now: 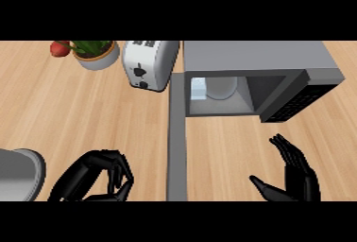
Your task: Pick up the milk, place it into the microwave and close the microwave
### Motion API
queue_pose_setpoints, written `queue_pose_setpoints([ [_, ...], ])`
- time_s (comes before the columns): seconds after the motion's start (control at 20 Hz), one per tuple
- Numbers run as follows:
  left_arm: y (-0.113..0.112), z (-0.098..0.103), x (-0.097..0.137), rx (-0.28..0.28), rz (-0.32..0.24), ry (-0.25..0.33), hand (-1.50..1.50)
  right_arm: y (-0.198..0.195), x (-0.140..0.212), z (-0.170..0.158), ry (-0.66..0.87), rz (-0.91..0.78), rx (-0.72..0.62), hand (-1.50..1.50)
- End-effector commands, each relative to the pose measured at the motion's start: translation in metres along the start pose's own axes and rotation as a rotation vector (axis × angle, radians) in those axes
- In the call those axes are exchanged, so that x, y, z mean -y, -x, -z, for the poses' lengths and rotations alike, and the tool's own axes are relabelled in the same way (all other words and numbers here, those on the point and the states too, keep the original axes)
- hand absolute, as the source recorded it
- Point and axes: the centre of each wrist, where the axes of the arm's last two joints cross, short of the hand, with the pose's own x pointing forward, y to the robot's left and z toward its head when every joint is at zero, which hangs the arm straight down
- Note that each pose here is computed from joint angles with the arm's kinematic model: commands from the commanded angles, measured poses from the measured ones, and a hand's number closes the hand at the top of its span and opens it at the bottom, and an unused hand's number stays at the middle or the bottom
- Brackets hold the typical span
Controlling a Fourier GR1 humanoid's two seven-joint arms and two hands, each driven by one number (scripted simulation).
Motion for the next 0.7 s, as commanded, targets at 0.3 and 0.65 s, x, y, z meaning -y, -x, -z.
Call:
queue_pose_setpoints([
  [0.3, 0.019, 0.103, 0.045, -0.003, 0.118, 0.153, 1.50, -0.054, 0.049, -0.004, 0.039, -0.075, 0.044, -1.50],
  [0.65, 0.032, 0.117, 0.118, -0.038, 0.188, 0.279, 1.50, -0.083, 0.059, -0.002, -0.003, -0.061, 0.098, -1.50],
])
